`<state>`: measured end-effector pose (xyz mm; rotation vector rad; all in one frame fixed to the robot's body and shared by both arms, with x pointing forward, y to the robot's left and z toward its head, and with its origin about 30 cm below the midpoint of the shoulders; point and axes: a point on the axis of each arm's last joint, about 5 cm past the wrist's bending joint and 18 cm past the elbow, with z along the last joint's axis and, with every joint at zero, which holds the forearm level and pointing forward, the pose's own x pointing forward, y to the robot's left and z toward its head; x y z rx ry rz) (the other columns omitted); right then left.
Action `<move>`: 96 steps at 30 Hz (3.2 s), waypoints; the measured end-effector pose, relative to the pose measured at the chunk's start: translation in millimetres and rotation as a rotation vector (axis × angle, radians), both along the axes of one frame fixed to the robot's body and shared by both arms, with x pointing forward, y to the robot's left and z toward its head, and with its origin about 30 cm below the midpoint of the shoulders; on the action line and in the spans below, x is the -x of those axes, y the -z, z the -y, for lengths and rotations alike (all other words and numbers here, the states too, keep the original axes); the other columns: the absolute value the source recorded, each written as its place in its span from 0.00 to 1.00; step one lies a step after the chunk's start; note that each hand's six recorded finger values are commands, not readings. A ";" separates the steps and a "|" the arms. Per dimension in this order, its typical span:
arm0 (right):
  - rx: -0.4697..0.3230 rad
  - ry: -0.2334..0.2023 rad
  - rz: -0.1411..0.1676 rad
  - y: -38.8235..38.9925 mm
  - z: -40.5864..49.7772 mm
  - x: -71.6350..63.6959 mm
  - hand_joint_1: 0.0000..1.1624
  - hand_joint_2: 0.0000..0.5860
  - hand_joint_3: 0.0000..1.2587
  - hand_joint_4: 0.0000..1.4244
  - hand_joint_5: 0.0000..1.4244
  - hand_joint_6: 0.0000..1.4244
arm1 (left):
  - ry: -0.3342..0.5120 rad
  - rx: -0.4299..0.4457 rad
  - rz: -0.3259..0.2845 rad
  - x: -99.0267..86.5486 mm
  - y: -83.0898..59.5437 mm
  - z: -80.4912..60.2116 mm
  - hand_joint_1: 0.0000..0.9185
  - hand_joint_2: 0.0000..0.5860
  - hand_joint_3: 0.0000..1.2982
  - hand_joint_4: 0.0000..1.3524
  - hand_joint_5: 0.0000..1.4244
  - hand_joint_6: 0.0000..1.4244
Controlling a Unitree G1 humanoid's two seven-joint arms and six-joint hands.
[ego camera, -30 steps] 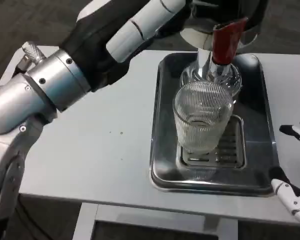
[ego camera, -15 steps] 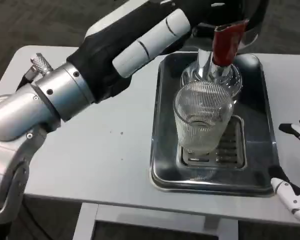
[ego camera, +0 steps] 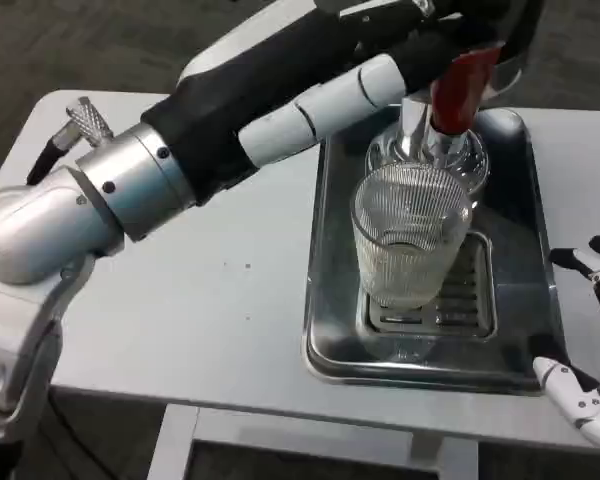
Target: Grasp the cup under the faucet to collect the drink, then remove the cup.
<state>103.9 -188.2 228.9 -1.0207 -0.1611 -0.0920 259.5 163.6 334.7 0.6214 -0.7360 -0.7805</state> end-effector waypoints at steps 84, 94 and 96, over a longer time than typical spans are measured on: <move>-0.138 -0.026 -0.031 2.3 8.7 0.1 0.36 0.67 0.05 0.03 0.08 0.15 | -0.107 -0.381 0.354 15.7 -8.8 20.2 0.00 0.25 0.11 0.05 0.13 0.11; -0.279 -0.093 0.059 5.2 9.7 -2.0 0.44 0.49 0.00 0.05 0.13 0.19 | -0.108 -0.384 0.355 15.9 -9.0 19.7 0.00 0.25 0.11 0.05 0.13 0.11; -0.294 -0.103 0.069 6.6 9.4 -3.4 0.46 0.47 0.00 0.04 0.13 0.20 | -0.108 -0.384 0.355 15.9 -9.0 19.7 0.00 0.25 0.10 0.05 0.12 0.11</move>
